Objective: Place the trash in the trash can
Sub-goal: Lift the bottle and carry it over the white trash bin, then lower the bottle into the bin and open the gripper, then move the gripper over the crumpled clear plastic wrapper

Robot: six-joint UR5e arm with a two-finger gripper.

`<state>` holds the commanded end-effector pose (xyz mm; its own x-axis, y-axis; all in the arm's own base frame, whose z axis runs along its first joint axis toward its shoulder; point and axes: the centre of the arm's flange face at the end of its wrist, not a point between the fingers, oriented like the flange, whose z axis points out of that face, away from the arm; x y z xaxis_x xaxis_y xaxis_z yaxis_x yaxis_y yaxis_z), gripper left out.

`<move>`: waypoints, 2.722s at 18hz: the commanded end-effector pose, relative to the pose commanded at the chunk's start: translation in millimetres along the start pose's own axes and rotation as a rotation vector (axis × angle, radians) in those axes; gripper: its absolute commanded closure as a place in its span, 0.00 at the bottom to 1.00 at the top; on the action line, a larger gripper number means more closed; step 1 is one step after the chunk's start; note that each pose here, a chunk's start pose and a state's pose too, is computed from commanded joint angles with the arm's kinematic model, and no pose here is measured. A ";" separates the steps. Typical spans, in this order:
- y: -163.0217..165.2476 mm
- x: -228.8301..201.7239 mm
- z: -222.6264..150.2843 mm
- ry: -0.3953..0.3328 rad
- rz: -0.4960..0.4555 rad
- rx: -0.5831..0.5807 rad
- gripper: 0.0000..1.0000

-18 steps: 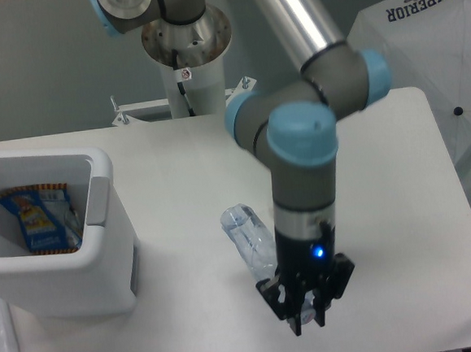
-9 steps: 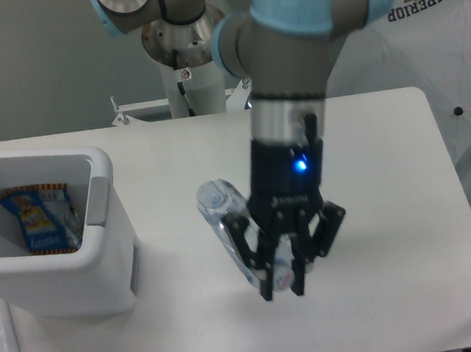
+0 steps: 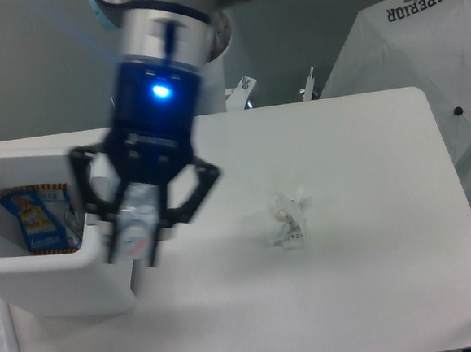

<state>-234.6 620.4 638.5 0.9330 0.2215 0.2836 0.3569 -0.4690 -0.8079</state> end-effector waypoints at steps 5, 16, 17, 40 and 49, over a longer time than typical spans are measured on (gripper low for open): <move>19.3 46.2 27.0 0.065 0.009 -0.051 0.67; 73.6 60.6 60.8 0.091 -0.003 -0.164 0.60; 76.5 61.4 57.7 0.090 -0.001 -0.167 0.51; 199.9 -232.2 -50.9 -0.319 -0.356 -0.250 0.00; 312.7 -289.4 -23.3 -0.394 -0.119 -0.617 0.00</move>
<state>-391.9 389.7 315.8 0.8419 0.5373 0.0508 0.5243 -0.7920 -0.3128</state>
